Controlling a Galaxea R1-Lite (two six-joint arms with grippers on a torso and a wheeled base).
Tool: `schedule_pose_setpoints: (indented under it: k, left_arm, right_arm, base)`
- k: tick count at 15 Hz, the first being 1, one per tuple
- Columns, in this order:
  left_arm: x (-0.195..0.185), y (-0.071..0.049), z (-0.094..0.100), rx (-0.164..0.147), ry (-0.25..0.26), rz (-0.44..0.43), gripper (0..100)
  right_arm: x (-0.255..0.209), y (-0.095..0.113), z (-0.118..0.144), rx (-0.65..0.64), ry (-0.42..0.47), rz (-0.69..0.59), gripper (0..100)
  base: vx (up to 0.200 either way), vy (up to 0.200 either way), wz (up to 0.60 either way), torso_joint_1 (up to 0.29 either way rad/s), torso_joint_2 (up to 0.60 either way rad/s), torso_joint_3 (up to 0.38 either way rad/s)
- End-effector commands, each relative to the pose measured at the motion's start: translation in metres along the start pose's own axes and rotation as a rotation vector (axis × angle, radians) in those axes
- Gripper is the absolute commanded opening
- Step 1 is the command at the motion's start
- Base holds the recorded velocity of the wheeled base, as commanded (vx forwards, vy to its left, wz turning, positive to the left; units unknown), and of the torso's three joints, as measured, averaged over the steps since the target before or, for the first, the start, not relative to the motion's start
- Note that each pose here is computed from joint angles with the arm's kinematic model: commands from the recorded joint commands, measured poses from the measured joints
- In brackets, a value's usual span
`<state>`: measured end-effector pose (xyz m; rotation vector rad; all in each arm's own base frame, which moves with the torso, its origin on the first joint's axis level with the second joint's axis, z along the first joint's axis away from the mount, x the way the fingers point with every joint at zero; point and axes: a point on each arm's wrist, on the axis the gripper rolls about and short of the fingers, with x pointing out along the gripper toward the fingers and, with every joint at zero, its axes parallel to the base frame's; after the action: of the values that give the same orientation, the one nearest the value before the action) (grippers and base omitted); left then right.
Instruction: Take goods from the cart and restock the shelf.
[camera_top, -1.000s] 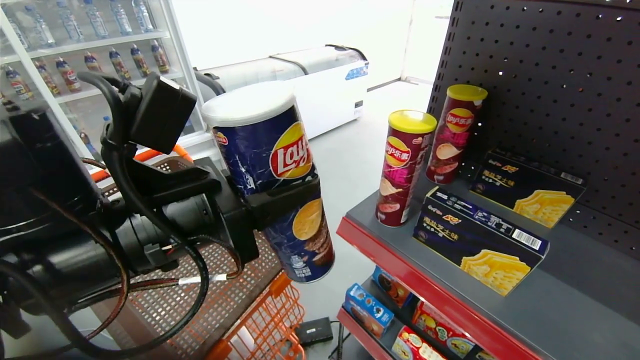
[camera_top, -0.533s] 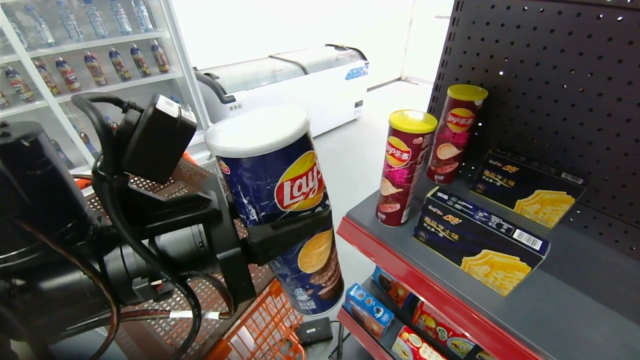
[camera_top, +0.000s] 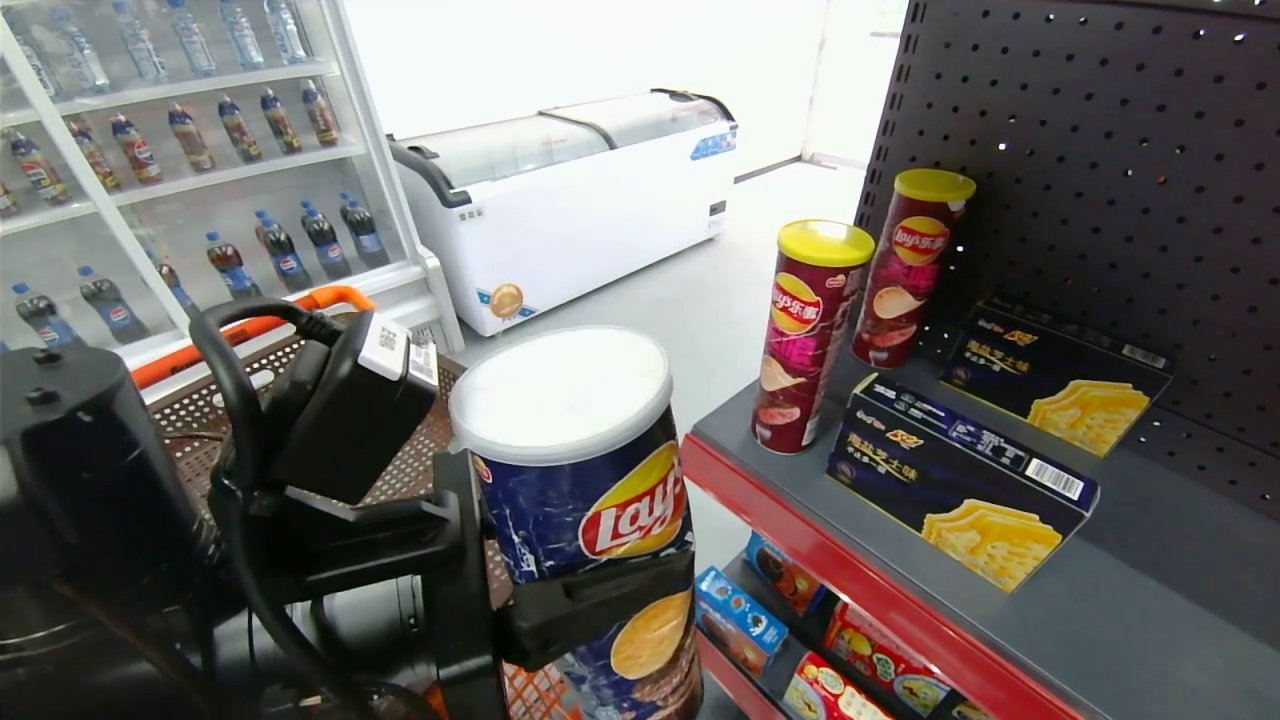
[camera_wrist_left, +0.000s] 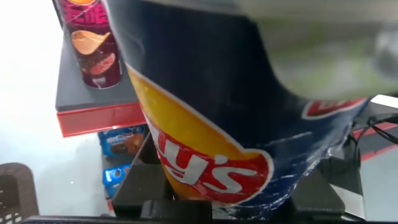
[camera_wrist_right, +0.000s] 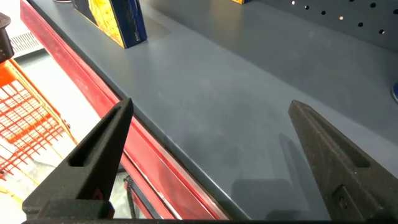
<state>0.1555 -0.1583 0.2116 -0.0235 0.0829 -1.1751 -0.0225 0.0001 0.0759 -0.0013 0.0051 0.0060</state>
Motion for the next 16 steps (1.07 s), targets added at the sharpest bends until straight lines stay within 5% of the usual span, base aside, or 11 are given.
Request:
schedule_pose_setpoints:
  k: [1, 10, 16]
  left_arm:
    - [0.005, -0.003, 0.0, 0.001, 0.002, -0.021, 0]
    - [0.006, -0.007, -0.009, -0.018, 0.067, -0.066, 0]
    - [0.005, -0.007, -0.011, 0.005, 0.073, -0.073, 0]
  right_arm:
    - [0.0, 0.0, 0.0, -0.002, 0.003, 0.002, 100]
    - [0.0, 0.0, 0.0, -0.002, 0.001, 0.003, 100]
    - [0.0, 0.0, 0.0, -0.002, 0.003, 0.003, 100]
  base:
    - [0.0, 0.0, 0.0, 0.0, 0.0, 0.0]
    - [0.0, 0.0, 0.0, 0.0, 0.0, 0.0]
    - [0.0, 0.0, 0.0, 0.0, 0.0, 0.0]
